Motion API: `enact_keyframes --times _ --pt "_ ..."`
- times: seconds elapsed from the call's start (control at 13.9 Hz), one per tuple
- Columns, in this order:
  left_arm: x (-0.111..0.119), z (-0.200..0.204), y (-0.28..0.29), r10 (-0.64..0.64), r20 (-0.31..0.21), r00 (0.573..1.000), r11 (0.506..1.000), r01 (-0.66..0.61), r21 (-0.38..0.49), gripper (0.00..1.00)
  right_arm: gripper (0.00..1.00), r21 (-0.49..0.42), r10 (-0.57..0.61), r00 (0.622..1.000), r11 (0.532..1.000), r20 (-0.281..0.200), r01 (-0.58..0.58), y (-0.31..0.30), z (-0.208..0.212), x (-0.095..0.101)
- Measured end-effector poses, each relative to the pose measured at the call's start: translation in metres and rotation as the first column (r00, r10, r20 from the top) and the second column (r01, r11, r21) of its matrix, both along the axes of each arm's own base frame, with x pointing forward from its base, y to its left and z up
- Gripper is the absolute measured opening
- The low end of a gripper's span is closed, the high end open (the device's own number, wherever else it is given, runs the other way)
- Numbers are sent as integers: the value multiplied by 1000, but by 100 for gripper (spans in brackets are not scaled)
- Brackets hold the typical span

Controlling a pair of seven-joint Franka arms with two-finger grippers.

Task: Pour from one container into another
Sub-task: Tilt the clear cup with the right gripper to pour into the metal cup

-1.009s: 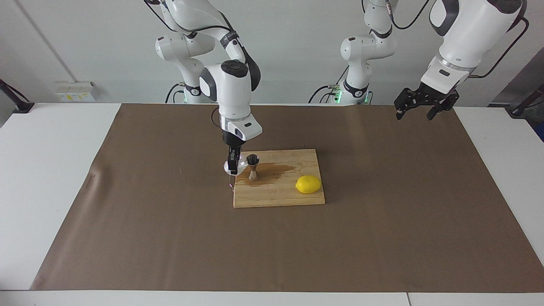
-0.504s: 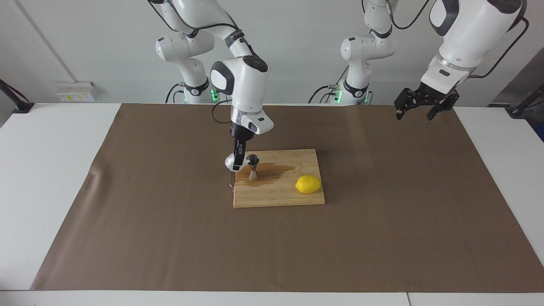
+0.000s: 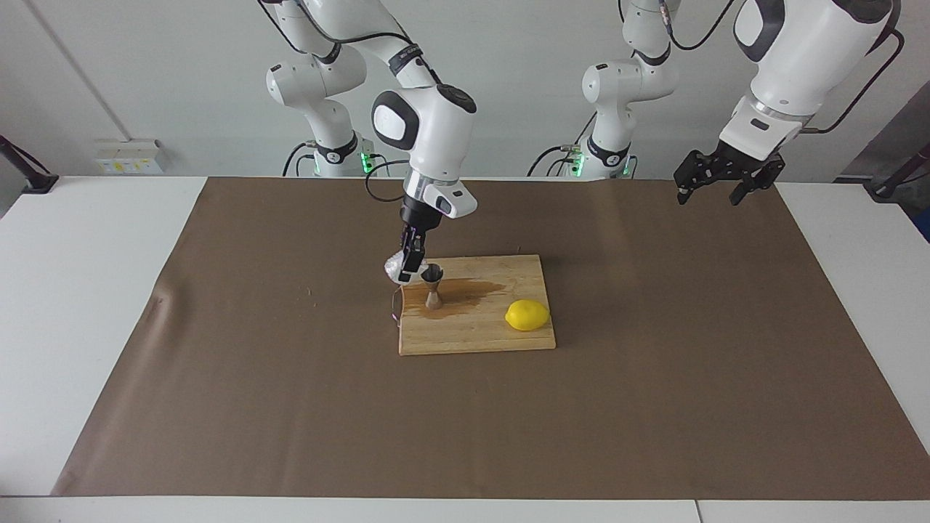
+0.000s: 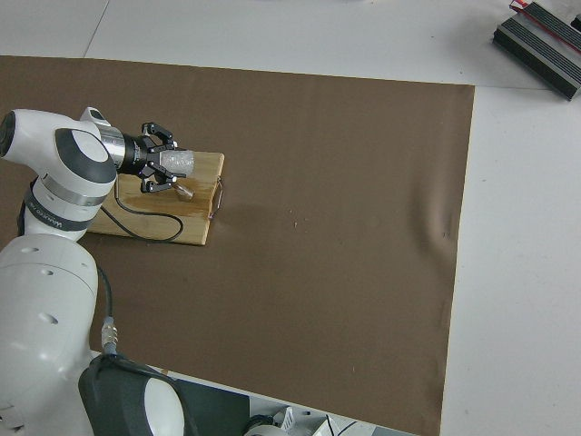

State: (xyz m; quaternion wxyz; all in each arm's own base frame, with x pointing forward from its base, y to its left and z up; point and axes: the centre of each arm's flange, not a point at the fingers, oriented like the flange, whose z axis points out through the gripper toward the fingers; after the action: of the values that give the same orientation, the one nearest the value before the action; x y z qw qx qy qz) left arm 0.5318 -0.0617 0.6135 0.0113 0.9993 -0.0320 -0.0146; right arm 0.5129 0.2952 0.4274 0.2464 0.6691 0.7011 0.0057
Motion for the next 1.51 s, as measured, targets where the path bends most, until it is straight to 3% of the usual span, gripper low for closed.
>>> enact_keyframes --times 0.58,1.51 --pt "0 0 0 0 0 1000 1000 0 0 100 51 -31 -16 998 999 55 18 10 6 -8" --pt "0 0 0 0 0 1000 1000 0 0 100 51 -69 -38 979 996 203 52 20 12 -11"
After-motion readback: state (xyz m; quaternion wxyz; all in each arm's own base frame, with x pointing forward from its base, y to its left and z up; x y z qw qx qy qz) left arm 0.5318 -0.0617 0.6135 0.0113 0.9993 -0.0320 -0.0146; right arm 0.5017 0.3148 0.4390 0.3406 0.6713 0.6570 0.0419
